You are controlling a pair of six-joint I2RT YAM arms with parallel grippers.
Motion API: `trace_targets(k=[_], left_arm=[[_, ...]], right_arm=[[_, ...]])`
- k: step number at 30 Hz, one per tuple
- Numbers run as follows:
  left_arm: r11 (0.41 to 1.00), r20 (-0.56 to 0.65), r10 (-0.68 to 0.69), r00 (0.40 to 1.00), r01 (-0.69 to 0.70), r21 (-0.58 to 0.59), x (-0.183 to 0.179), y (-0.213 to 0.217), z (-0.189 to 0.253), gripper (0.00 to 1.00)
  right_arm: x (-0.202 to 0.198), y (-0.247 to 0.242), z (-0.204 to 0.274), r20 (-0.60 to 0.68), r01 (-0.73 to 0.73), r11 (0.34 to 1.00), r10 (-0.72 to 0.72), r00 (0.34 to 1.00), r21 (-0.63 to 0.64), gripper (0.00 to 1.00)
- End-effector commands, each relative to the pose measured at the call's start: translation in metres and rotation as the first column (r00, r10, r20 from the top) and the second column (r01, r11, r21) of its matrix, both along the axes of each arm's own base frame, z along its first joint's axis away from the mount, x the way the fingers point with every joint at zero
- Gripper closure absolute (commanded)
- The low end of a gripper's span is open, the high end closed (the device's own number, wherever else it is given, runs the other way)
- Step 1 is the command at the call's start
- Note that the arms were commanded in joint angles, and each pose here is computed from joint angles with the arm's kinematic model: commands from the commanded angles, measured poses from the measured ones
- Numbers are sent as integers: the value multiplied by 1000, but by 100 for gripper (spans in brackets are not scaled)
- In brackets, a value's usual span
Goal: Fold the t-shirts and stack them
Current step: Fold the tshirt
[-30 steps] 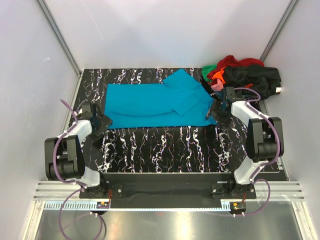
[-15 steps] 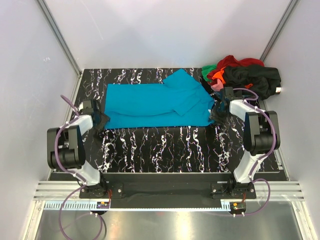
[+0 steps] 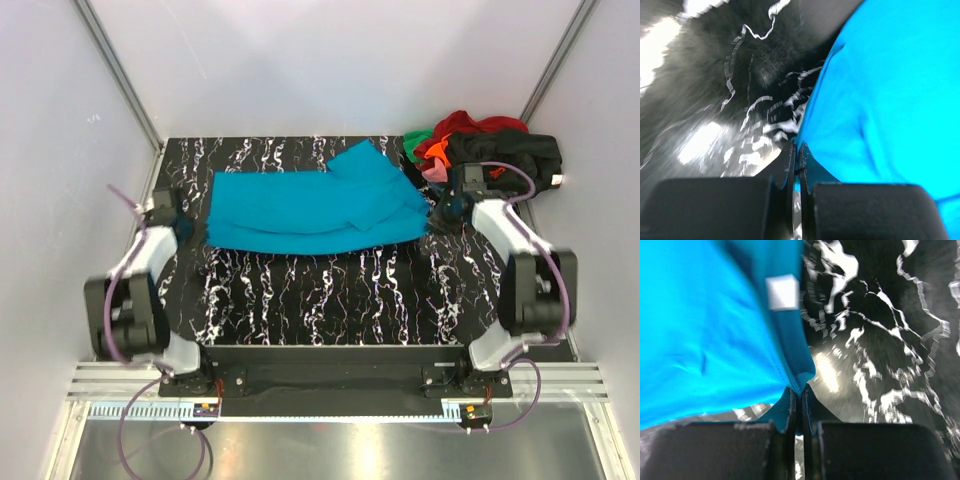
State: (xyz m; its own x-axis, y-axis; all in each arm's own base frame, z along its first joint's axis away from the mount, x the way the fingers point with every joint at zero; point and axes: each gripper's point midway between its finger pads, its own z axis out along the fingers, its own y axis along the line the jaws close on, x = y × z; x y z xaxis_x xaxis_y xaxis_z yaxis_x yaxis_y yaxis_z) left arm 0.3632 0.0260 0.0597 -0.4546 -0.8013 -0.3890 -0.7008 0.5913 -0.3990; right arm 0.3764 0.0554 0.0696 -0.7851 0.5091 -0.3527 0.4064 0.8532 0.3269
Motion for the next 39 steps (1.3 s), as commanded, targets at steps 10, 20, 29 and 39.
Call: trace_targets(k=[10,20,29,39], left_arm=[[994,10,107,994,-107,-24,-106,13,-9,100],[986,60,153,986,-148,-76,-130,4,-7,91],[996,252,90,964,-88,-19,-122,5,63,1],[930,225,-281,933,207,303,-122,13,148,1]], right_arm=[[-104,5,-16,-79,139,983,-130,988,122,100],[-148,12,-1,-22,175,965,-174,984,194,78],[-149,11,33,98,118,974,-139,985,191,33],[-24,52,114,288,-188,982,170,943,36,30]])
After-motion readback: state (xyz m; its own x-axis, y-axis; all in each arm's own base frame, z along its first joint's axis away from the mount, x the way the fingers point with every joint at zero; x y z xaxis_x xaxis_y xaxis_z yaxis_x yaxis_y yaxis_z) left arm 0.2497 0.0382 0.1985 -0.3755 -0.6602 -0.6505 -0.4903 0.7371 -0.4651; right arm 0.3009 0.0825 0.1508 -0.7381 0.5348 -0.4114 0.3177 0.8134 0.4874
